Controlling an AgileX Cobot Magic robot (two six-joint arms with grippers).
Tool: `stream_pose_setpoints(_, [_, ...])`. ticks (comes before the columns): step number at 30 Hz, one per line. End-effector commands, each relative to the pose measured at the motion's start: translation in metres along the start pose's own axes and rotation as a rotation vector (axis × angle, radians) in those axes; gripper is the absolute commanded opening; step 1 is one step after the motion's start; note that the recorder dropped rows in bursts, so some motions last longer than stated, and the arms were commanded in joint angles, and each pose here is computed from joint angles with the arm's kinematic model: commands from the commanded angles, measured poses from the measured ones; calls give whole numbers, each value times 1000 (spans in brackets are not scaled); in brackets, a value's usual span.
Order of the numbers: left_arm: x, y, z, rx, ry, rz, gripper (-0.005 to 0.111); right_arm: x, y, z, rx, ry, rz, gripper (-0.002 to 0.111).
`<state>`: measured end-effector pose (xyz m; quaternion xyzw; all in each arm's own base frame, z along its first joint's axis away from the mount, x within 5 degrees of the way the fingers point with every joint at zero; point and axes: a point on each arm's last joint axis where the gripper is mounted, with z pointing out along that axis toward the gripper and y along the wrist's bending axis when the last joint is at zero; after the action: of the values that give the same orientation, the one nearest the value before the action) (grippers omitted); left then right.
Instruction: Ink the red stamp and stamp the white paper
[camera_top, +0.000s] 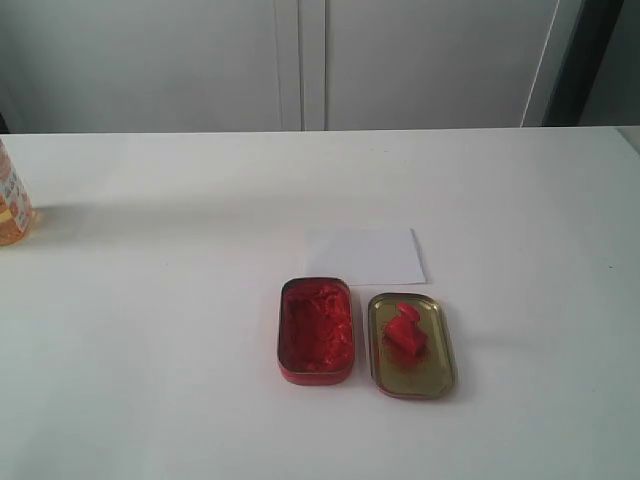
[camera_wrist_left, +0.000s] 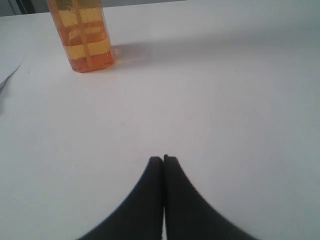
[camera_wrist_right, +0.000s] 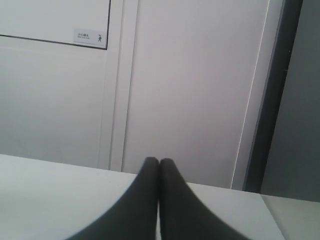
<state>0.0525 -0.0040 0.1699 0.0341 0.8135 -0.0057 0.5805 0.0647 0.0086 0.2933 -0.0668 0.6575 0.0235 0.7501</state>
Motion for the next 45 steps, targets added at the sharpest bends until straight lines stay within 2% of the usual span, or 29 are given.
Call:
stream_pose_setpoints(1, [1, 0, 0, -1, -1, -5, 0, -7, -1, 16, 1, 78, -5, 0])
stream_pose_setpoints(16, [1, 0, 0, -1, -1, -5, 0, -5, -1, 96, -32, 595, 39, 0])
stream_pose_setpoints(21, [1, 0, 0, -1, -1, -5, 0, 11, 2, 127, -47, 771, 78, 0])
stream_pose_setpoints(28, [1, 0, 0, -1, -1, -5, 0, 33, 6, 158, -58, 916, 121, 0])
stream_pose_setpoints(34, [1, 0, 0, -1, -1, -5, 0, 46, 26, 185, -132, 1030, 101, 0])
stream_pose_setpoints(45, [1, 0, 0, -1, -1, -5, 0, 73, 84, 218, -349, 1233, -51, 0])
